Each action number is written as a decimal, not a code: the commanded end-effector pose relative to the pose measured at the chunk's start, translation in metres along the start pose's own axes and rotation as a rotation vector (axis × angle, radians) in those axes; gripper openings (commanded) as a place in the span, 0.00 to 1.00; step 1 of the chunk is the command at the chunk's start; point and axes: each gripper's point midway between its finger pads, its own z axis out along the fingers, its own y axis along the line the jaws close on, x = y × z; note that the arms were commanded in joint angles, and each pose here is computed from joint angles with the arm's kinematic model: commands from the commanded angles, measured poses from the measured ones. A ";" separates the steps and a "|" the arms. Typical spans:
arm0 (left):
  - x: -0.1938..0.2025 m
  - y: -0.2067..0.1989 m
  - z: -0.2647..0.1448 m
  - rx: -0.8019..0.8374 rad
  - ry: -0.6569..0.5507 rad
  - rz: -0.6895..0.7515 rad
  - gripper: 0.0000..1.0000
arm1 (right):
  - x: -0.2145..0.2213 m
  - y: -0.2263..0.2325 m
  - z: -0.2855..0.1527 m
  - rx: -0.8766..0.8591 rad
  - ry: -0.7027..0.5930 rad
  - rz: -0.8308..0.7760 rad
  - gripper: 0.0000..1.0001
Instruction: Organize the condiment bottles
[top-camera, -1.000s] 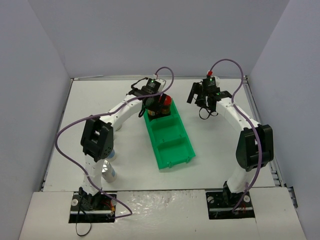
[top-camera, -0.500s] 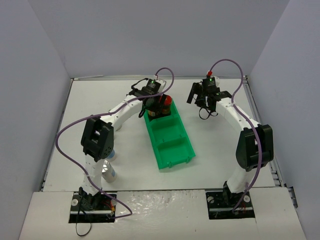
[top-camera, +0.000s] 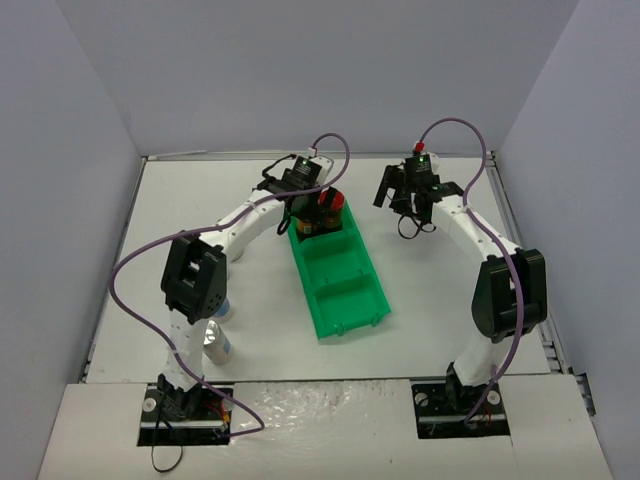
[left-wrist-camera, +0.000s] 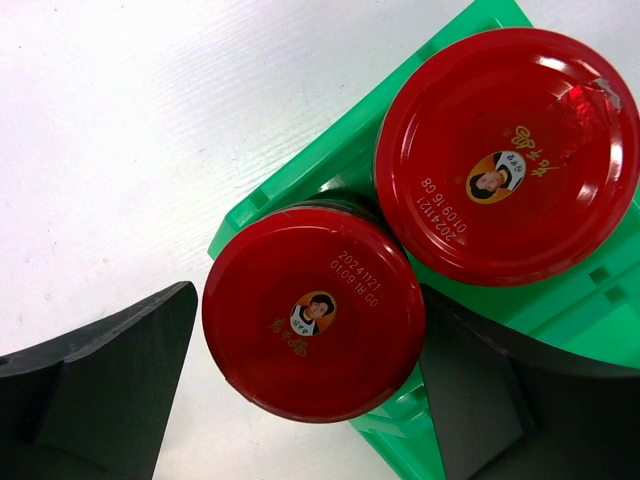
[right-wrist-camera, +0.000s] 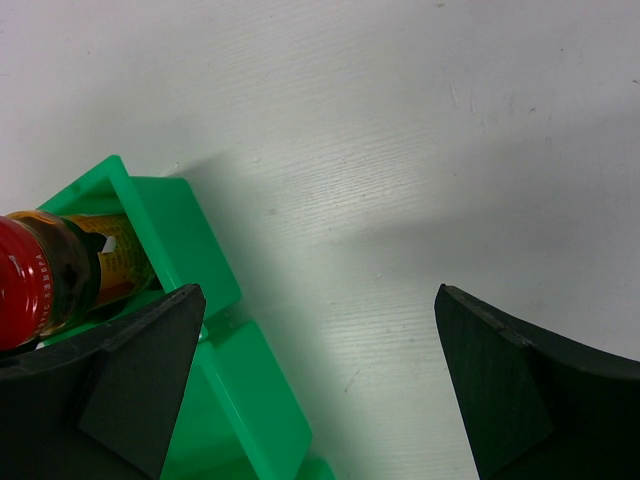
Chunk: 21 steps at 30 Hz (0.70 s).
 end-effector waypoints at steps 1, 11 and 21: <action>-0.076 0.009 -0.061 -0.011 -0.240 -0.005 0.84 | -0.021 0.007 -0.015 -0.030 -0.068 -0.002 0.97; -0.106 0.015 -0.115 -0.004 -0.347 -0.002 0.84 | -0.019 0.007 -0.014 -0.030 -0.066 -0.001 0.97; -0.101 0.052 -0.178 -0.163 -0.377 -0.104 0.85 | -0.016 0.006 -0.013 -0.028 -0.063 -0.002 0.97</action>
